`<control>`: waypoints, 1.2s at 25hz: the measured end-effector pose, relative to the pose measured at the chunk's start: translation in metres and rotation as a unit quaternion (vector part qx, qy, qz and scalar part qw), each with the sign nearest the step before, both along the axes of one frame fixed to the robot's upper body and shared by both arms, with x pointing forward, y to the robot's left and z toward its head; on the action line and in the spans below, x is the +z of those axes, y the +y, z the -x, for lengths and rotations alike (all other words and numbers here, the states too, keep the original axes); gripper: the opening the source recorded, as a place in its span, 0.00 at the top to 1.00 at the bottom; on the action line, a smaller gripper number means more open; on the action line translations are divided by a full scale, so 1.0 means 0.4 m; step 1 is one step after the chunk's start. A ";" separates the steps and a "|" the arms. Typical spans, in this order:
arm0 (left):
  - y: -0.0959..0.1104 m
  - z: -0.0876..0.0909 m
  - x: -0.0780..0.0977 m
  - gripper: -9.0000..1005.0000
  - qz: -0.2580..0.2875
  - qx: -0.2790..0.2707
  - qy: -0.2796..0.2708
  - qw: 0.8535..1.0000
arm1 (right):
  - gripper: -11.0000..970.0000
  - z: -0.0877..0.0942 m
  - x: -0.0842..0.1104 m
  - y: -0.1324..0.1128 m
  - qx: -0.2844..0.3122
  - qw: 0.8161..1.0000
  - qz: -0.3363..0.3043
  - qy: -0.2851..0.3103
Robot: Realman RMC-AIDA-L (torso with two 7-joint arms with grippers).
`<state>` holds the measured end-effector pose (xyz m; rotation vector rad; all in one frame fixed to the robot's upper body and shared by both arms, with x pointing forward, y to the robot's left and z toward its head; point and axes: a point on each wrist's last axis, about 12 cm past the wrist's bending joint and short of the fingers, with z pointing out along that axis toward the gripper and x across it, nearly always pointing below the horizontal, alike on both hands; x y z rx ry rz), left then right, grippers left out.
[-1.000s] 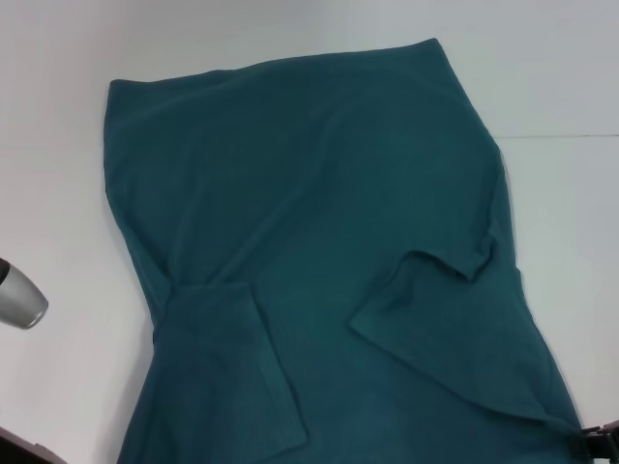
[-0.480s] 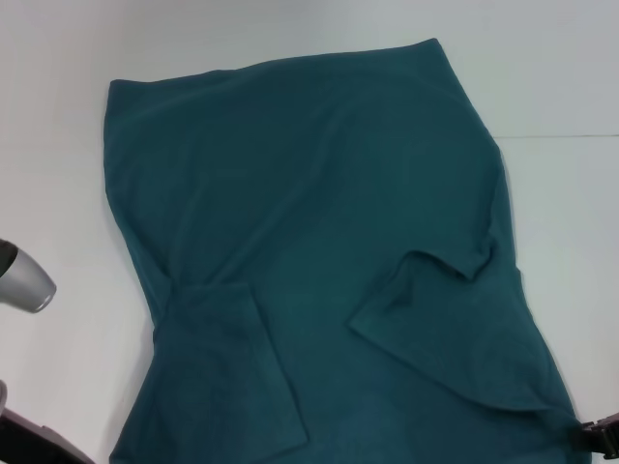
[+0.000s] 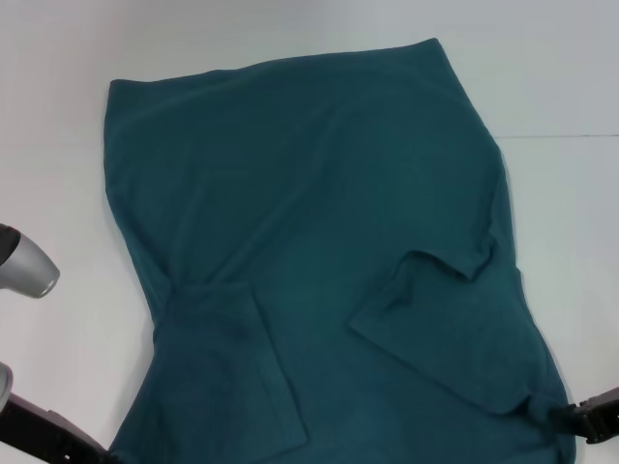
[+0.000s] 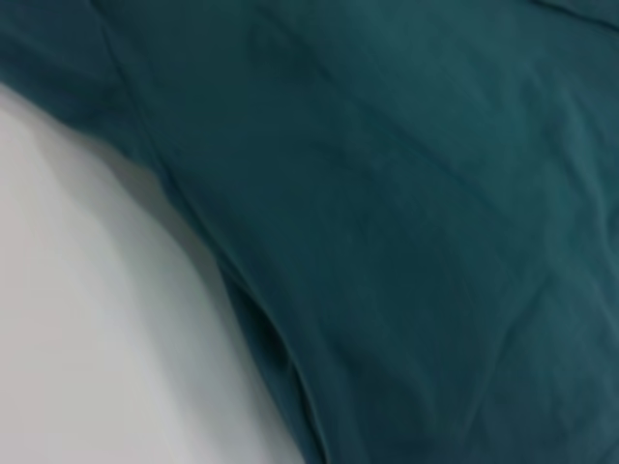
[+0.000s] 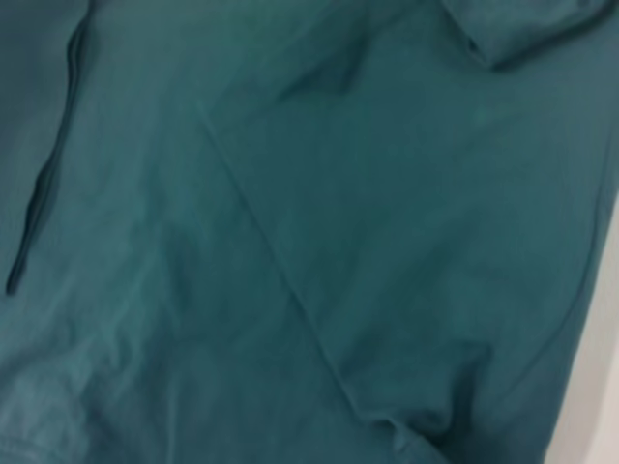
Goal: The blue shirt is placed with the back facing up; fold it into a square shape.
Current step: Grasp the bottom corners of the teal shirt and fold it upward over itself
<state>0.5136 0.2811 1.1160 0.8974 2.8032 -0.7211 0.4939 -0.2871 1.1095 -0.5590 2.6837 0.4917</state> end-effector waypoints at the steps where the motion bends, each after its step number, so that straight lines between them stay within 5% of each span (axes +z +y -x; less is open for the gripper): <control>1: 0.002 0.000 0.000 0.94 0.001 0.003 -0.001 1.000 | 0.96 -0.002 0.002 0.001 0.001 1.000 0.000 -0.002; 30: 0.021 -0.089 0.074 0.94 0.038 0.061 -0.102 0.992 | 0.96 -0.085 0.122 -0.023 -0.010 0.993 -0.023 -0.111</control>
